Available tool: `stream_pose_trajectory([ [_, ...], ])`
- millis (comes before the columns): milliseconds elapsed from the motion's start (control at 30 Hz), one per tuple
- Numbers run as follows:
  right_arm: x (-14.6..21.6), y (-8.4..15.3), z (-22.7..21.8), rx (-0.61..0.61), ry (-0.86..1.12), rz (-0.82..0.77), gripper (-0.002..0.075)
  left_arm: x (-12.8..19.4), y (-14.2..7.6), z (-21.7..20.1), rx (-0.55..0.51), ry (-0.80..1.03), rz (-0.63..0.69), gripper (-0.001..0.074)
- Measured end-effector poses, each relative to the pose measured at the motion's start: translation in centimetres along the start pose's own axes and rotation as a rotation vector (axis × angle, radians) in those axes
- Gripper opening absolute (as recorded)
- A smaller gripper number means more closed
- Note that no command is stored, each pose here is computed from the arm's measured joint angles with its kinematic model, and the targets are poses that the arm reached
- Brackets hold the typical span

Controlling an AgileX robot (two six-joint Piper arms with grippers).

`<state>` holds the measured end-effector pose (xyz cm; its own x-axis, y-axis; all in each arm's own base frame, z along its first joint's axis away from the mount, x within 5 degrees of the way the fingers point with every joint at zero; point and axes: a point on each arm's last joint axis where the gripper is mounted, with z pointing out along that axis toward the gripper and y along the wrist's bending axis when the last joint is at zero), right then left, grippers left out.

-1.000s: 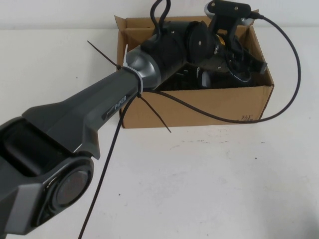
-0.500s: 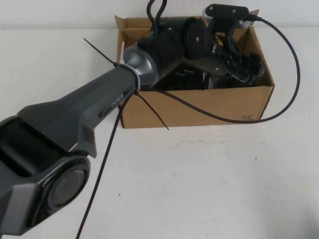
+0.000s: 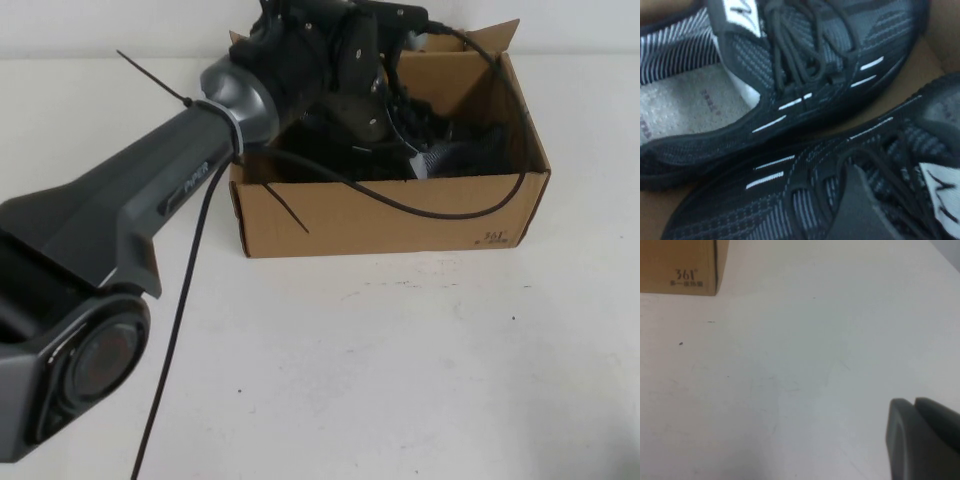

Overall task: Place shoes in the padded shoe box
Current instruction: Adjust the shoe

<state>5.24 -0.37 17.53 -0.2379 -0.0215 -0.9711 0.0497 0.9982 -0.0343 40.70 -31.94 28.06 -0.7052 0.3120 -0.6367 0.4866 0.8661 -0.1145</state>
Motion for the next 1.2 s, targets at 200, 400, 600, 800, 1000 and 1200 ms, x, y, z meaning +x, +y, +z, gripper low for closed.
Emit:
stream_pose_trajectory([
  [200, 0.0, 0.0, 0.0, 0.000, 0.000, 0.000, -0.0007, 0.2, -0.1, 1.3, 0.017, -0.019, -0.032, 0.0357],
  [400, 0.0, 0.0, 0.0, 0.000, 0.000, 0.000, -0.0007, 0.0, -0.2, 1.3, 0.032, -0.034, -0.051, 0.0356],
  [600, 0.0, 0.0, 0.0, 0.000, 0.000, 0.000, -0.0007, 0.4, -0.2, 2.1, 0.030, -0.015, -0.056, 0.0277],
  [800, 0.0, 0.0, 0.0, 0.000, 0.000, 0.001, -0.0007, 0.7, -0.3, 2.8, 0.031, -0.012, -0.056, 0.0093],
  [1000, 0.0, 0.0, 0.0, 0.000, 0.000, 0.001, -0.0007, 0.6, -0.8, 2.0, -0.040, -0.022, 0.035, 0.0017],
  [1200, 0.0, 0.0, 0.0, 0.000, 0.000, 0.001, -0.0007, 0.5, -1.0, 1.3, -0.071, -0.020, 0.058, 0.0013],
])
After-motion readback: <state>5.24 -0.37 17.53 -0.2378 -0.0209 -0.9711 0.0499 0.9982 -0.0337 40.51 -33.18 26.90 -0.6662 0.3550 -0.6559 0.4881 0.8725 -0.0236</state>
